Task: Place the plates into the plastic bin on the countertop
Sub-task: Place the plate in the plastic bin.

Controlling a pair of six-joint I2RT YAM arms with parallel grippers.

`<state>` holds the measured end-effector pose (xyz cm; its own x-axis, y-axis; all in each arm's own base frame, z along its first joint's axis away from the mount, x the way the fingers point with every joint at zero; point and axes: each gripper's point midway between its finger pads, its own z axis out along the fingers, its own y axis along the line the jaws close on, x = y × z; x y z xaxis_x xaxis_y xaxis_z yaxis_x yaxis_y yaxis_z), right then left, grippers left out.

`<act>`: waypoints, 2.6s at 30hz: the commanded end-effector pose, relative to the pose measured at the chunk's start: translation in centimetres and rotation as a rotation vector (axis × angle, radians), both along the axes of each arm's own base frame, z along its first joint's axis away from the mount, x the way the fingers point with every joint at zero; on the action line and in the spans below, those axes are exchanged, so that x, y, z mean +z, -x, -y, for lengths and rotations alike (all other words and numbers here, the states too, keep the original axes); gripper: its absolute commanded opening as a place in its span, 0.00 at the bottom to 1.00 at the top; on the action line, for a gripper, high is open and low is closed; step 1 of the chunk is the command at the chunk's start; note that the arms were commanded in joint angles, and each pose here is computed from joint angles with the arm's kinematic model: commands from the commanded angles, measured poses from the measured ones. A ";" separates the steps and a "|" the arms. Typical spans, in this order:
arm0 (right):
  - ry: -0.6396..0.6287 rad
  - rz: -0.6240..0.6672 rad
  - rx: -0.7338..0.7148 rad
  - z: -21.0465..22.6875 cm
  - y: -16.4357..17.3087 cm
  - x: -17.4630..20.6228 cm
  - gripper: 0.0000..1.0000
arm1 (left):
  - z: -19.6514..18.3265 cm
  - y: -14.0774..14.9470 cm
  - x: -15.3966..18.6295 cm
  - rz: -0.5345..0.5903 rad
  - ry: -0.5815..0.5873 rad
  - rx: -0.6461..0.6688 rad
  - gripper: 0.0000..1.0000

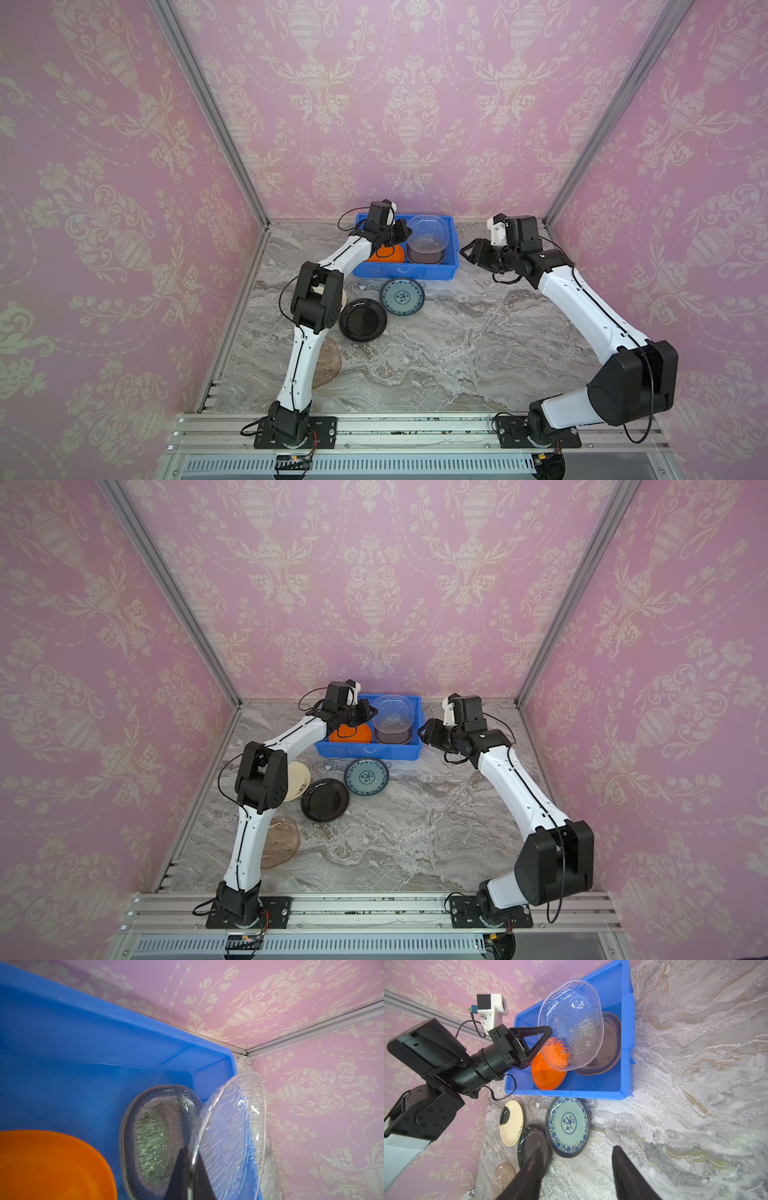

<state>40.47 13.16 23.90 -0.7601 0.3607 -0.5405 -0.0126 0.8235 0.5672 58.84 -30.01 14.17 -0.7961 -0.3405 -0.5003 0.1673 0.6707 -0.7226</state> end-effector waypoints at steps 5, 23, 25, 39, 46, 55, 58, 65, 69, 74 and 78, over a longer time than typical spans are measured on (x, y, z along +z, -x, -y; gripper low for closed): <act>-0.022 -0.014 0.005 0.2 0.7 -0.4 0.55 | 1.4 -1.4 -2.5 -0.037 0.018 0.035 0.00; -0.062 -0.061 0.006 -0.3 -0.2 -2.2 0.55 | 1.1 -1.4 -6.6 -0.098 -0.064 0.020 0.00; -0.066 -0.061 0.007 -0.4 -0.3 -2.3 0.55 | 1.0 -1.4 -6.9 -0.104 -0.074 0.020 0.00; -0.112 -0.061 -0.009 -1.0 -0.7 -2.1 0.56 | 0.3 -1.1 -8.0 -0.140 -0.114 0.010 0.12; -0.115 -0.056 -0.002 -1.6 -0.6 -2.0 0.64 | 0.0 -1.4 -7.1 -0.118 -0.130 0.004 0.43; -0.112 -0.049 0.018 -2.5 -0.5 -1.6 0.71 | 0.2 -2.6 -2.1 -0.024 -0.128 -0.013 0.77; -0.110 -0.045 0.018 -2.6 -0.4 -1.5 0.71 | 0.1 -2.7 -0.9 -0.009 -0.125 -0.006 0.83; -0.107 -0.044 0.024 -2.8 -0.3 -1.4 0.72 | -0.3 -2.1 -1.1 -0.020 -0.158 -0.005 0.85; -0.107 -0.050 0.028 -2.8 -0.3 -1.7 0.71 | -0.4 -1.7 -1.2 -0.009 -0.170 -0.004 0.86; -0.108 -0.027 0.037 -3.0 -0.3 -1.1 0.68 | -0.7 -0.7 0.8 0.071 -0.207 0.008 0.98; -0.106 -0.012 0.056 -3.4 -0.5 -0.7 0.67 | -1.4 -0.6 4.3 0.174 -0.217 0.049 0.99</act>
<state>40.62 15.95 22.55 -0.7927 0.3965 -0.4631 -0.0079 0.7528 0.6582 58.43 -28.76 10.15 -0.8176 -0.2300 -0.5278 0.1332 0.8164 -0.5620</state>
